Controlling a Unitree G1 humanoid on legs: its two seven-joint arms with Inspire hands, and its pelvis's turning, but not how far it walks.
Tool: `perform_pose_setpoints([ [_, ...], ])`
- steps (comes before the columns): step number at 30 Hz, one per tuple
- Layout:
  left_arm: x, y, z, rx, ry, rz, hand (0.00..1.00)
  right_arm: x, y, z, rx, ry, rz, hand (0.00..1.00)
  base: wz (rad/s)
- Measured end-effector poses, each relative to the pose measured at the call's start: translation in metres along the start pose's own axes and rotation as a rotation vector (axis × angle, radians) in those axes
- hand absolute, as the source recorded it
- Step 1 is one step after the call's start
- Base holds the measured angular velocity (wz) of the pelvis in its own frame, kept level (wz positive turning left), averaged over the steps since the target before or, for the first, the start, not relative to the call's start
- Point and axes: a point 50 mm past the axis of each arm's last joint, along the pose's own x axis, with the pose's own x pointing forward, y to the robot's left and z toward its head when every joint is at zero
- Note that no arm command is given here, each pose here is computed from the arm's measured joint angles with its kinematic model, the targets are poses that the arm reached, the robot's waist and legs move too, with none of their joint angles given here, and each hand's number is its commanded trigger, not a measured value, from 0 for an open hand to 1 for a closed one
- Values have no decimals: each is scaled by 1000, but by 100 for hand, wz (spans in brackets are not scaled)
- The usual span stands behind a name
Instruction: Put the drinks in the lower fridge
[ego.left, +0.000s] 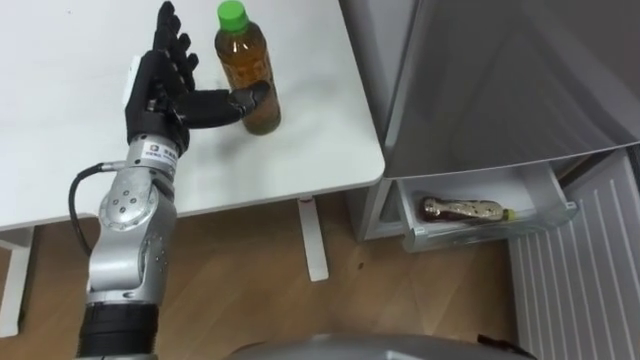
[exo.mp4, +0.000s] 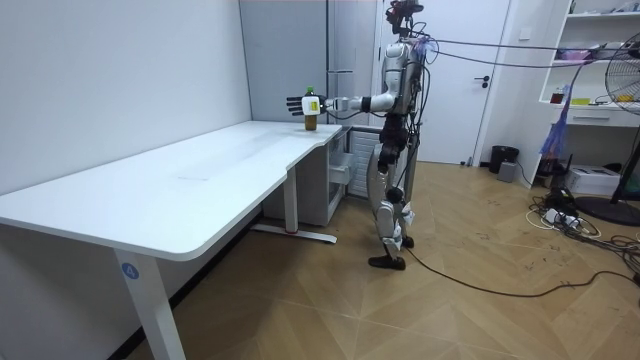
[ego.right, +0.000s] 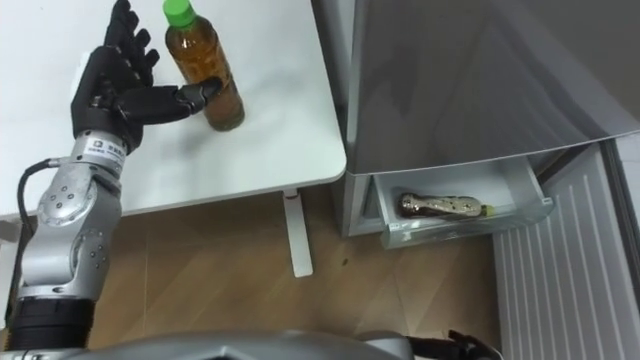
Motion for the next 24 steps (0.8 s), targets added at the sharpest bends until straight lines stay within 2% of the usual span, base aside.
perform_pose_setpoints([
  [8,8,-2,3,-2,-11,-11,0,0,-1,-2,-84,31,-7,0,-1],
  [24,19,-2,-6,-5,44,-6,0,0,-3,-2,-114,60,-16,0,0],
])
